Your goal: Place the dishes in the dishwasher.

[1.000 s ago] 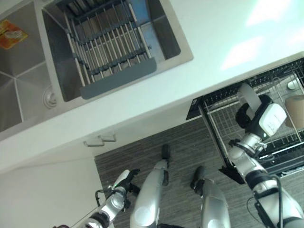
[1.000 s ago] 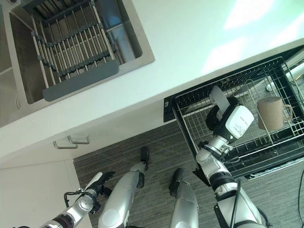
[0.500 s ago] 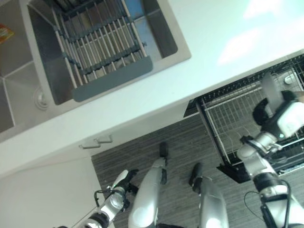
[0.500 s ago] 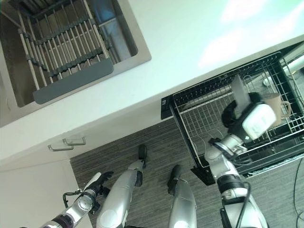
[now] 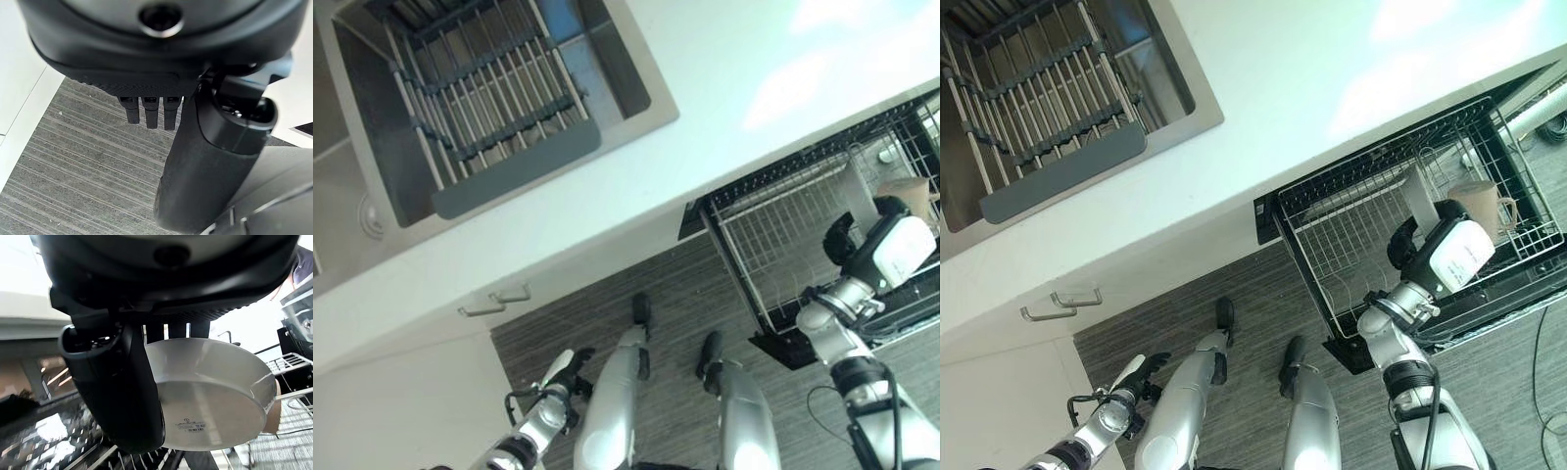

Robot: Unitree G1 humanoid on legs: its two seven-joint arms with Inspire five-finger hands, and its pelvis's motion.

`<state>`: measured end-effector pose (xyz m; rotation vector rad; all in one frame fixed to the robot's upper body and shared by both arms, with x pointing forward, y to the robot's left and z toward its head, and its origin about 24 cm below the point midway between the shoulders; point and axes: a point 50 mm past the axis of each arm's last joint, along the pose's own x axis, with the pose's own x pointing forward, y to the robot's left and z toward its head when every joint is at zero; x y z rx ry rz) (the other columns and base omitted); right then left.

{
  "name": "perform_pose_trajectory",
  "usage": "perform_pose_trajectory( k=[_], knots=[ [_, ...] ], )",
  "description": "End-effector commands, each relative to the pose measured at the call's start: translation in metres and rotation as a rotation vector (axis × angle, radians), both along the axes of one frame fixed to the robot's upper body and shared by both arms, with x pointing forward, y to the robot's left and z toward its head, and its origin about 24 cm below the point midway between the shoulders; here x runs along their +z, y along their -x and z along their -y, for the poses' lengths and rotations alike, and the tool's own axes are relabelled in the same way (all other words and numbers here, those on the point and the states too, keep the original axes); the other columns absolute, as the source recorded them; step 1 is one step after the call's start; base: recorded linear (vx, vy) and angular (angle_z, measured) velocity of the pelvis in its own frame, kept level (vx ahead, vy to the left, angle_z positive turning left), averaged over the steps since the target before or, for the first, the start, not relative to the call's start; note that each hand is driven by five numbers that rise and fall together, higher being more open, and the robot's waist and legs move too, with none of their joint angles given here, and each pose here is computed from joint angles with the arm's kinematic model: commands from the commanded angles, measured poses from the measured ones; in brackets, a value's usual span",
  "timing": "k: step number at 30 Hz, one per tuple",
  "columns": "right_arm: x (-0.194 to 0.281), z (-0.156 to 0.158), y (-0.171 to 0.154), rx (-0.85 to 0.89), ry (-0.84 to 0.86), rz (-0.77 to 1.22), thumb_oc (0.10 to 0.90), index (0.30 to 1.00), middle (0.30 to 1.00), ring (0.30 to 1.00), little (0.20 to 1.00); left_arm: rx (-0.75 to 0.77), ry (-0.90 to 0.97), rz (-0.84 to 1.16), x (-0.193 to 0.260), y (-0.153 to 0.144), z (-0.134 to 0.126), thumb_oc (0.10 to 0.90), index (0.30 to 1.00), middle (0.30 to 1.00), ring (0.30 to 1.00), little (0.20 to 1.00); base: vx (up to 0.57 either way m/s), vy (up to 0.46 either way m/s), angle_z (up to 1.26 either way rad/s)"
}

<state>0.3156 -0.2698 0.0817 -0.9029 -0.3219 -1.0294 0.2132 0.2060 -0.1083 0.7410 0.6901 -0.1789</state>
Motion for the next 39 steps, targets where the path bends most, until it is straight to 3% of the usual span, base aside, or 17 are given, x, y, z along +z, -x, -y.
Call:
perform_pose_trajectory(
  k=[1, 12, 16, 17, 19, 24, 30, 39],
  knots=[
    [0.059, 0.017, 0.001, -0.125, 0.107, 0.383, 0.400, 0.300, 0.300, 0.300, 0.300, 0.018, 0.014, 0.001, -0.006, 0.008, 0.008, 0.800, 0.900, 0.900, 0.900, 0.900, 0.00, 0.000, 0.00],
    [0.075, 0.026, -0.011, -0.195, 0.115, 0.373, 0.400, 0.300, 0.300, 0.300, 0.300, -0.027, 0.020, 0.028, -0.002, 0.003, 0.014, 0.800, 0.900, 0.900, 0.900, 0.900, 0.00, -0.018, 0.03],
    [0.086, 0.030, -0.021, -0.101, 0.012, 0.332, 0.400, 0.300, 0.300, 0.300, 0.300, -0.034, 0.023, 0.028, 0.001, -0.001, 0.015, 0.800, 0.900, 0.900, 0.900, 0.900, 0.00, 0.000, 0.00],
    [0.086, 0.029, -0.024, -0.038, -0.056, 0.319, 0.800, 0.900, 0.900, 0.900, 0.900, -0.034, 0.026, 0.028, 0.001, -0.001, 0.015, 0.800, 0.900, 0.900, 0.900, 0.900, 0.00, 0.000, 0.00],
    [0.085, 0.025, -0.030, 0.051, -0.113, 0.282, 0.800, 0.900, 0.900, 0.900, 0.900, -0.035, 0.029, 0.030, 0.001, -0.002, 0.016, 0.800, 0.900, 0.900, 0.900, 0.900, 0.00, 0.000, 0.00],
    [0.055, -0.021, -0.065, 0.743, -0.408, -0.351, 0.800, 0.900, 0.900, 0.900, 0.900, -0.029, 0.034, 0.051, 0.010, -0.008, 0.005, 0.800, 0.900, 0.900, 0.900, 0.900, 0.01, -0.015, 0.00],
    [0.006, -0.008, -0.055, 0.820, -0.612, -0.889, 0.800, 0.900, 0.900, 0.900, 0.900, -0.004, 0.021, 0.053, 0.026, -0.016, -0.018, 0.800, 0.900, 0.900, 0.900, 0.900, 0.04, -0.058, -0.03],
    [0.002, -0.003, -0.057, 0.686, -0.624, -0.863, 0.800, 0.900, 0.900, 0.900, 0.900, -0.008, 0.010, 0.051, 0.025, -0.016, -0.018, 0.800, 0.900, 0.900, 0.900, 0.900, 0.01, -0.021, 0.01]
  ],
)
